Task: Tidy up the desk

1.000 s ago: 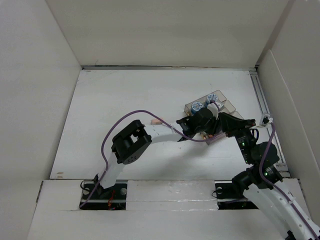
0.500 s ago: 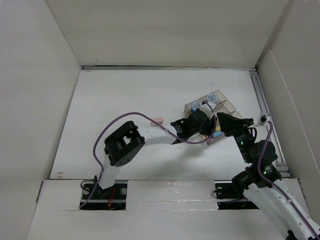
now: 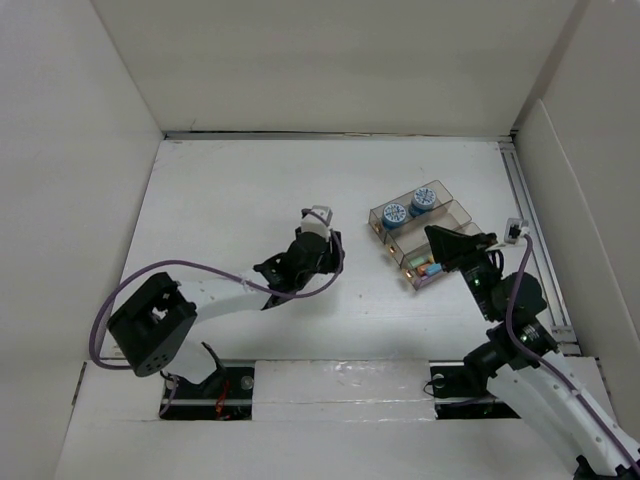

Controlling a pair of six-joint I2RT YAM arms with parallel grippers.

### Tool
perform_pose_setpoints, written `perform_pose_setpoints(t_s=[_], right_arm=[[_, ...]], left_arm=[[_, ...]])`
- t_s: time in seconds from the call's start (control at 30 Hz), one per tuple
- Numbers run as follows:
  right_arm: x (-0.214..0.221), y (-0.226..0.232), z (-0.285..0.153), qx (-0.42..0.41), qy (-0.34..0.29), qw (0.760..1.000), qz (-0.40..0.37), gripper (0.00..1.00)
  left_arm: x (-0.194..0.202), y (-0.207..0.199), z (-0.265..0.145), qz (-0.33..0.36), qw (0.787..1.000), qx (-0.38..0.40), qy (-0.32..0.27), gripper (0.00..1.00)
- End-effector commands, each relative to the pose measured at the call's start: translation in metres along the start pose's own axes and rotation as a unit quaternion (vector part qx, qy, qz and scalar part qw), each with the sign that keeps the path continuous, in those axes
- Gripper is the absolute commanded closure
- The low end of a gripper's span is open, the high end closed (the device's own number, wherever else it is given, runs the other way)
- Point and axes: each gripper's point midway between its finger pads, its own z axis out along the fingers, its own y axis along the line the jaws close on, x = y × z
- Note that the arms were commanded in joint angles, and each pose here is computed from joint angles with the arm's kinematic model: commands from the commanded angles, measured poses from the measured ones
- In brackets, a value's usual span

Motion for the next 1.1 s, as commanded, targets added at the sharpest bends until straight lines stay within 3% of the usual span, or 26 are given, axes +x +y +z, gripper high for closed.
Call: perform_pose_setpoints(t_s=[0.0,0.2,0.43,0.93,1.07], right_arm=[[-0.014,0.014,0.004,-0.026,-0.023,0.999,0.011,0.67],[-0.008,0.019,0.009,-0.038,-0.011,0.999,0.016,0.61],[-0.005,0.02,0.01,-0.041,-0.004,0.999,0.013,0.6],[-0.007,0.016,0.01,-0.032,-0.009,0.999,0.011,0.6],[-0.006,0.017,0.011,-0.033,-0.007,0.999,0.013,0.6]], left_arm=[[0.009,0.029,-0.013,-0.035,0.999,-0.034,0.004,0.48],[0.034,0.05,-0.015,-0.007,0.997,-0.061,0.035,0.4],[0.047,0.073,0.003,0.007,0.993,-0.098,0.058,0.39],[0.05,0.07,0.038,0.036,0.993,-0.071,0.089,0.41],[0.053,0.07,0.038,0.041,0.992,-0.069,0.095,0.48]])
